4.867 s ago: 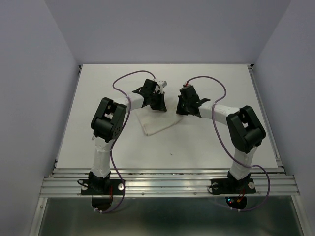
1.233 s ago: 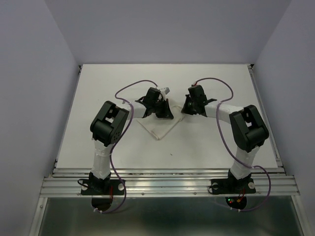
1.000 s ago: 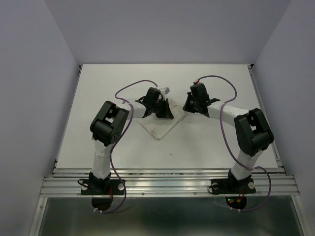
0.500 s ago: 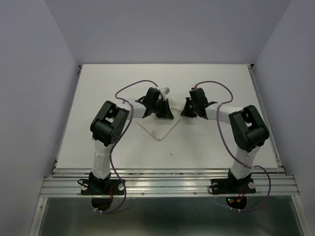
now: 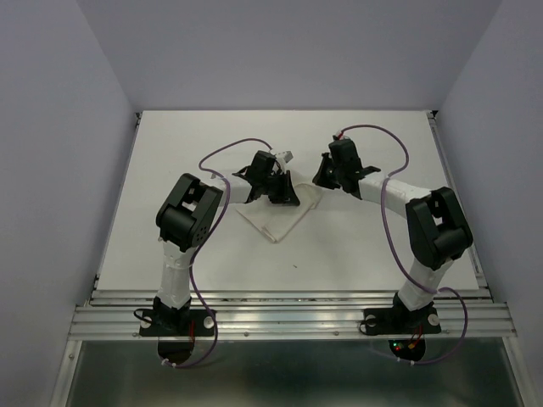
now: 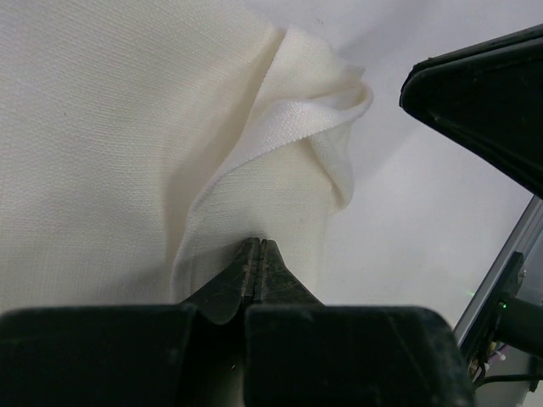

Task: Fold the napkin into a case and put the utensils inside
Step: Pick up the 2/3-rectangle-folded napkin from the center of the board.

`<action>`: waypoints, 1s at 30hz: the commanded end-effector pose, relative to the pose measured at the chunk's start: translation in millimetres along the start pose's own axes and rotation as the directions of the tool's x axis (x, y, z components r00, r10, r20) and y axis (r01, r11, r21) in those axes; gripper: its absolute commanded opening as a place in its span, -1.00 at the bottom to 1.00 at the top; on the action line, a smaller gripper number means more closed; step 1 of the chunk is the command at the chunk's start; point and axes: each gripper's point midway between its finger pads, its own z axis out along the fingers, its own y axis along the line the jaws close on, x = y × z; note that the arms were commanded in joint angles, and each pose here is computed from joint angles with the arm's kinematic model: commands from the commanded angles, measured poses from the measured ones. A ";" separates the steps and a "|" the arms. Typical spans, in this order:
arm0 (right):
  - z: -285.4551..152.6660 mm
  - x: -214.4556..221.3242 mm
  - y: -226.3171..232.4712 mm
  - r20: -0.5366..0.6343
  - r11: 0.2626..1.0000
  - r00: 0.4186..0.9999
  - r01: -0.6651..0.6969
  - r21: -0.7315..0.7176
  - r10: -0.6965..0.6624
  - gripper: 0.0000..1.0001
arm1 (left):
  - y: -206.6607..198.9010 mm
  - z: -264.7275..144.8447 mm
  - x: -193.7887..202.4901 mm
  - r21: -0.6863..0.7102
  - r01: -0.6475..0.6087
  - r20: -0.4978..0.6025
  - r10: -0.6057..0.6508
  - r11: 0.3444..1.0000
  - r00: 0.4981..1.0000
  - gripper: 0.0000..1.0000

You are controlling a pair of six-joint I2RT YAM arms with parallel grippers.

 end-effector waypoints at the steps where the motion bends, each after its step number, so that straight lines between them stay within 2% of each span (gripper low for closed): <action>1: 0.1 -11.4 14.0 0.008 0.999 1.000 0.010 -0.049 -0.010 -0.85 | 1.9 -1.9 13.6 -0.006 -0.001 -0.037 0.001 1.000 0.999 -1.00; 9: -8.1 1.7 18.9 -0.017 0.996 1.000 0.024 -0.088 -0.026 -0.85 | -17.2 -15.6 -9.0 0.009 -0.037 0.003 0.037 0.999 0.999 -1.00; 15: 3.0 8.2 14.7 -0.038 0.997 0.999 0.025 -0.075 -0.028 -0.86 | -29.3 -32.6 -34.2 0.022 -0.059 0.050 0.058 0.998 0.997 -1.00; 24: 16.0 0.2 23.7 -0.045 0.996 0.999 0.026 -0.089 -0.030 -0.86 | -14.2 -50.7 -68.4 0.007 -0.051 0.105 0.050 0.999 0.993 -1.00; 30: 16.3 -6.0 24.9 -0.025 0.996 0.999 0.018 -0.082 -0.020 -0.86 | -5.8 -46.0 -82.8 0.003 -0.045 0.107 0.045 0.999 0.993 -1.00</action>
